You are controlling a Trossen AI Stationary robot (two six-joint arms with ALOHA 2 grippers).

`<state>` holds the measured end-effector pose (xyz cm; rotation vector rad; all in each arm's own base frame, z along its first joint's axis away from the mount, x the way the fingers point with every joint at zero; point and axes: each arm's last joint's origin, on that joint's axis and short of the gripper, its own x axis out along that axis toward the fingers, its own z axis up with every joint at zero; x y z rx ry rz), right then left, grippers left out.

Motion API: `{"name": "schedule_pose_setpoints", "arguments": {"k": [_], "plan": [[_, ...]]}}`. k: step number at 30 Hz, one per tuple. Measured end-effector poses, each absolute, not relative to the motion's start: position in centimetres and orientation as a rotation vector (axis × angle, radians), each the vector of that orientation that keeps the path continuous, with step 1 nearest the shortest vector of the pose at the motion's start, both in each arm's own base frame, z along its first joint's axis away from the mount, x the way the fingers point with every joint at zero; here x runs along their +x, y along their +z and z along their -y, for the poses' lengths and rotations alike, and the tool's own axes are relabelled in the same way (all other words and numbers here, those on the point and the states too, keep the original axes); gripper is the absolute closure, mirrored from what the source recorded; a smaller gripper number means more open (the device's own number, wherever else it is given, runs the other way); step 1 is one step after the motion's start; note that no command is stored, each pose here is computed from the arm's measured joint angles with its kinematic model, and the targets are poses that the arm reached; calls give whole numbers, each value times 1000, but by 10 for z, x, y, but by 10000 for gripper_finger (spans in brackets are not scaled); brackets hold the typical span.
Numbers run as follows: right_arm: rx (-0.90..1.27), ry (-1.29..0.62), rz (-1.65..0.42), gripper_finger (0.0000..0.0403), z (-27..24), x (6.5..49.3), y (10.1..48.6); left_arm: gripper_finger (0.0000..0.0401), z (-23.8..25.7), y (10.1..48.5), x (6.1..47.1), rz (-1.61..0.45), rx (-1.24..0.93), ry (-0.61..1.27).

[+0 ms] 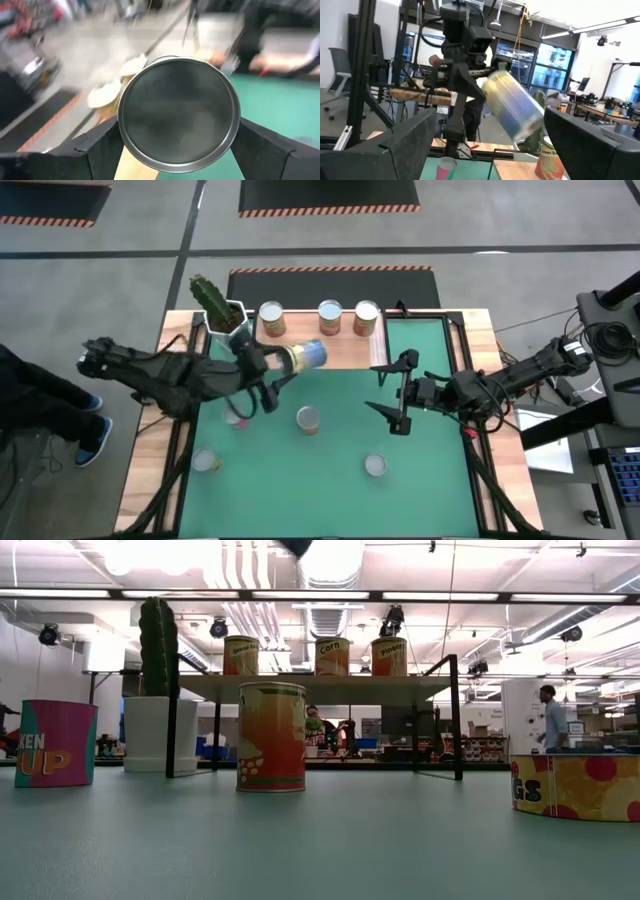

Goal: Pick and place cans onto a shelf
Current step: Put the canned peas on the shelf

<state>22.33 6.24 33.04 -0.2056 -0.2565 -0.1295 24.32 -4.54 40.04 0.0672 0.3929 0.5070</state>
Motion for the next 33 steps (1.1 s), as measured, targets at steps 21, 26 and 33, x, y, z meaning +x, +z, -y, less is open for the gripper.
{"name": "schedule_pose_setpoints", "arguments": {"k": [21,26,33], "plan": [[-210,-139,241,47,-62,224,329,104,-31,398,282,-913,-83,635],[-211,-138,239,47,-62,224,329,104,-42,390,288,-959,-133,591],[-212,-138,238,47,-62,224,328,104,-62,377,297,-1028,-170,561]]}}
